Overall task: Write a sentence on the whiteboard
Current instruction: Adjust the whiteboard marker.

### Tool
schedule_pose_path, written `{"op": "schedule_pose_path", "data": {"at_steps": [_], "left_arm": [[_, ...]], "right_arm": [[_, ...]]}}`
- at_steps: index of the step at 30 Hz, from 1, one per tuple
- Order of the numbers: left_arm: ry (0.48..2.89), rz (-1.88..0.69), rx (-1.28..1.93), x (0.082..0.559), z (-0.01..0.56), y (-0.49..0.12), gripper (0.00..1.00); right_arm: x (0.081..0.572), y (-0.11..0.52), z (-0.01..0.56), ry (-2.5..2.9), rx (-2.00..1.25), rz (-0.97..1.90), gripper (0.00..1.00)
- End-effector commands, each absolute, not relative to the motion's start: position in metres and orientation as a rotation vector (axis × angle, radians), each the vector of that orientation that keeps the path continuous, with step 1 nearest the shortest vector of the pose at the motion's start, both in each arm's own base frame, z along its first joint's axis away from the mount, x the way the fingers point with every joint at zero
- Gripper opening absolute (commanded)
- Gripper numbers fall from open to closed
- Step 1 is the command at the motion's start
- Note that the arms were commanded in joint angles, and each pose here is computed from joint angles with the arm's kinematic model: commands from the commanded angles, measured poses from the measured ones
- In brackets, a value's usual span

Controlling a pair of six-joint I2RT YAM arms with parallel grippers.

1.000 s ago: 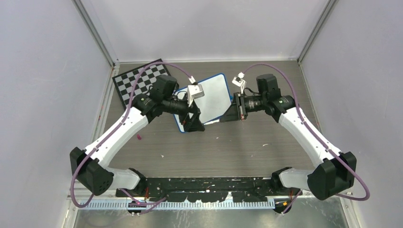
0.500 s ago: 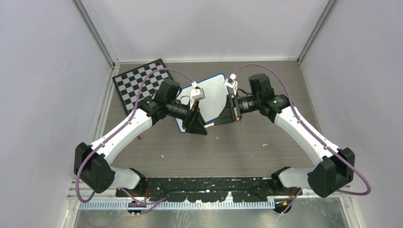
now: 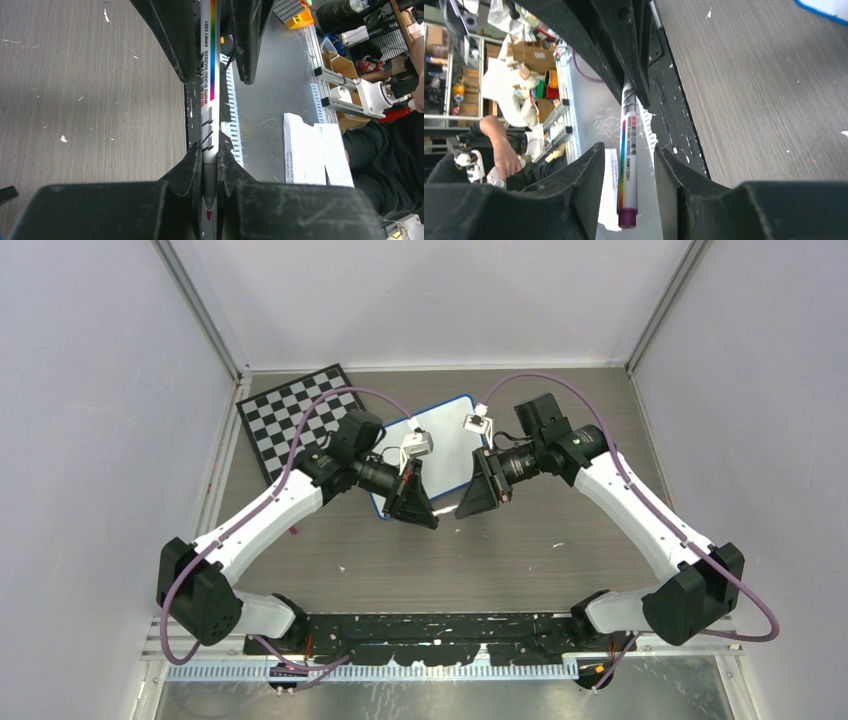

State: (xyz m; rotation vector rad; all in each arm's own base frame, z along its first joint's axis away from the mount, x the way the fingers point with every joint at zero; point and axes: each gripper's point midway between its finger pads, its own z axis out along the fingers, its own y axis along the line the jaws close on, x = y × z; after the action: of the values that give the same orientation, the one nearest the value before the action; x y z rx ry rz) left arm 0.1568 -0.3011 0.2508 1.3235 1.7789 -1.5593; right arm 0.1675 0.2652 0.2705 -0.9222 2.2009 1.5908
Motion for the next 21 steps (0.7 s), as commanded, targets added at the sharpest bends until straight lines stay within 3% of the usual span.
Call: {"op": "schedule_pose_path", "data": {"at_steps": [1, 9, 14, 21], "left_arm": [[1.729, -1.629, 1.372, 0.144, 0.254, -0.298, 0.0], [1.732, -1.636, 1.395, 0.14, 0.253, -0.3, 0.0], [1.756, -1.631, 1.384, 0.144, 0.252, -0.302, 0.0], [1.765, -1.623, 1.371, 0.146, 0.253, -0.304, 0.0]], "right_arm": [[0.147, 0.255, 0.275, 2.186, -1.082, 1.572, 0.47], [0.152, 0.262, 0.277, 2.214, -1.075, 1.569, 0.46], [0.156, 0.271, 0.276, 2.243, -1.043, 1.553, 0.37], [0.16, 0.278, 0.269, 2.283, -1.002, 1.557, 0.33]]}}
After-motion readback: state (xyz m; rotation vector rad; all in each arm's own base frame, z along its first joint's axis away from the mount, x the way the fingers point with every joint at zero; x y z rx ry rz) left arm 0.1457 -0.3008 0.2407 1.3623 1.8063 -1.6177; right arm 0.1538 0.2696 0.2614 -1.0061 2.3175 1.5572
